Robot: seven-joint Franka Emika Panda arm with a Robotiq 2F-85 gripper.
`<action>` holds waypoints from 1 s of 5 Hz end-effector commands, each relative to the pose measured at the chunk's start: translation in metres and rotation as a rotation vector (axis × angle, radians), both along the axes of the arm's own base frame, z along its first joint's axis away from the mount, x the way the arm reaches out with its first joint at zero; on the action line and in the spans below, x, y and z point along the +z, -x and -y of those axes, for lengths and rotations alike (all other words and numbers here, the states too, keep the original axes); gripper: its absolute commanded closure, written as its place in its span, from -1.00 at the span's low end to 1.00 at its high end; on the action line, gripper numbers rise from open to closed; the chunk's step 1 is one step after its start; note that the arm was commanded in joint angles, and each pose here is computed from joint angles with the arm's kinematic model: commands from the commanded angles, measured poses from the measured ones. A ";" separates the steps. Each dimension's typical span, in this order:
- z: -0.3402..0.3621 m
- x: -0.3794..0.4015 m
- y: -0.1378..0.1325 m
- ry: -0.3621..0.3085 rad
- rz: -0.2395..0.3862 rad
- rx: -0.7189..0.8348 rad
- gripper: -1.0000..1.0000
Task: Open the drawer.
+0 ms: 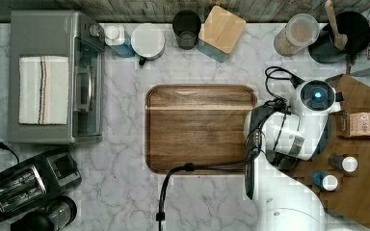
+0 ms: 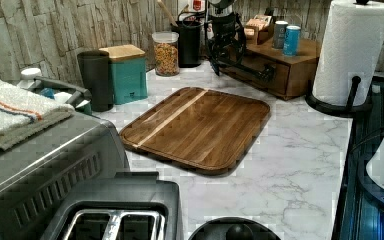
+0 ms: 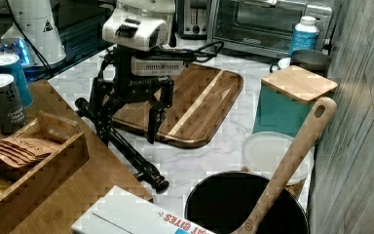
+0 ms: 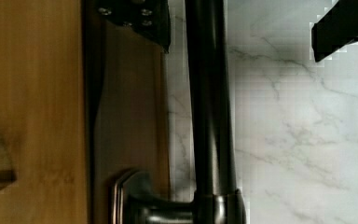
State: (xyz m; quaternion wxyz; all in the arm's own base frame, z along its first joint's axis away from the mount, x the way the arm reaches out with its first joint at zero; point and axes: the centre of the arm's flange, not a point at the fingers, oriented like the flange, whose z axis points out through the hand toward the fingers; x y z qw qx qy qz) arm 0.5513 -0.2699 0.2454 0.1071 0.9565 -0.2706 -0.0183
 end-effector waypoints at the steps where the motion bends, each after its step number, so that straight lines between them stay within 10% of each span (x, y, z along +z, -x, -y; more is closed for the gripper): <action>1: -0.006 0.008 -0.023 -0.032 0.049 0.064 -1.00; 5: -0.086 0.015 -0.073 -0.098 0.075 0.097 -1.00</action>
